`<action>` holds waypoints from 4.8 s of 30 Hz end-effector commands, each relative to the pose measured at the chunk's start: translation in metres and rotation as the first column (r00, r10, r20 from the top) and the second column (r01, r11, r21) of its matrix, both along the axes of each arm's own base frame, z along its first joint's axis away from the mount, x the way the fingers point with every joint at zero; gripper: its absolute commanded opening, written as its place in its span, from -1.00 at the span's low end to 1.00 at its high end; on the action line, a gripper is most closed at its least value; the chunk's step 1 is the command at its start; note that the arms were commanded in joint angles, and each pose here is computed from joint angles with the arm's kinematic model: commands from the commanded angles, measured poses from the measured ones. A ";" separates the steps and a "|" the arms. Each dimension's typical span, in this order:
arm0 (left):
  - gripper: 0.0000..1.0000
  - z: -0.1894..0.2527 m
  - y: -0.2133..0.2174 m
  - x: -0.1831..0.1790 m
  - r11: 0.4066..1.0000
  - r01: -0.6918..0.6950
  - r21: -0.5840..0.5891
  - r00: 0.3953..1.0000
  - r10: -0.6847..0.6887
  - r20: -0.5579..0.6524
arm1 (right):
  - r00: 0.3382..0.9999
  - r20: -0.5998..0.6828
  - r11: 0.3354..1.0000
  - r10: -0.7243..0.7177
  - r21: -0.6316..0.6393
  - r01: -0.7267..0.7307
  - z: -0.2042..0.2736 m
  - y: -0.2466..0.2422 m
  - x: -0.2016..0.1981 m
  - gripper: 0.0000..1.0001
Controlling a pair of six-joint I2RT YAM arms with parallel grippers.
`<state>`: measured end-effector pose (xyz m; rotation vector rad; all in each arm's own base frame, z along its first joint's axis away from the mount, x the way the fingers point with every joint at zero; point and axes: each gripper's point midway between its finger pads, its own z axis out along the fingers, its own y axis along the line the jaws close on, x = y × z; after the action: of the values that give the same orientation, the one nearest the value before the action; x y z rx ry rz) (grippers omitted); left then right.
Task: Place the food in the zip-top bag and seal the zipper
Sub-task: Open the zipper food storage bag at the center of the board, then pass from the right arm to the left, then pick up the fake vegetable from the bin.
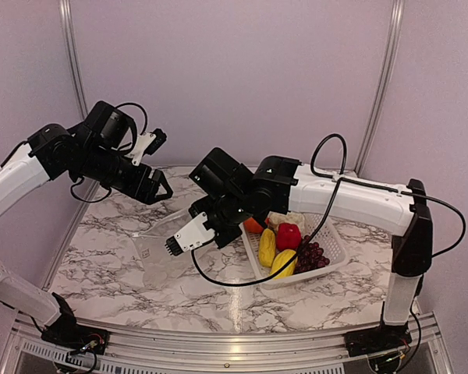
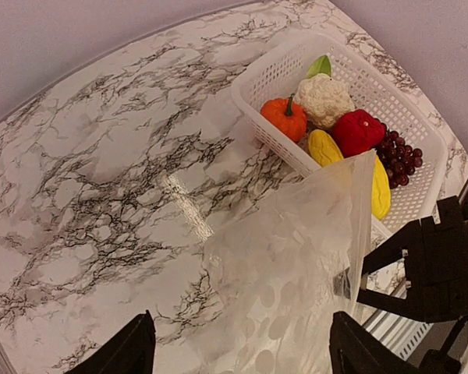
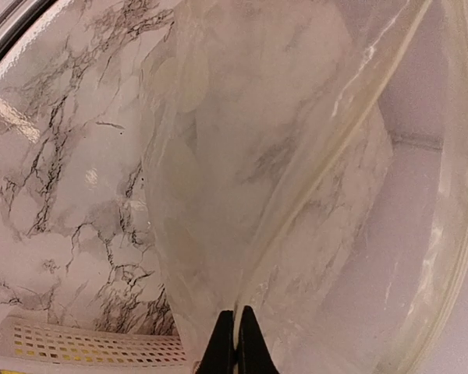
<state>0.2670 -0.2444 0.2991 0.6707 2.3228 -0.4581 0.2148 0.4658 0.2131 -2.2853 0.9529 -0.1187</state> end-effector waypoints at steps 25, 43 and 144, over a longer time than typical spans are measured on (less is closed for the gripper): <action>0.02 -0.049 -0.045 -0.025 0.975 0.185 0.122 0.974 -0.165 -0.157 | 1.000 0.009 1.000 0.000 -0.002 0.000 0.008 -0.002 -0.007 -1.00; -0.42 -0.063 -0.042 -0.028 0.969 0.204 0.142 0.965 -0.174 -0.196 | 1.000 0.015 1.000 -0.001 0.029 0.001 0.026 -0.006 -0.009 -1.00; -1.00 -0.017 0.020 0.077 0.875 -0.299 0.381 0.935 0.189 0.301 | 0.681 -0.629 0.655 -0.375 0.340 0.675 0.063 -0.164 0.124 0.34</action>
<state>0.3415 -0.2318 0.2689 0.6067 2.2988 0.1698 0.3067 0.3276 0.3027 -1.6030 1.5033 0.4552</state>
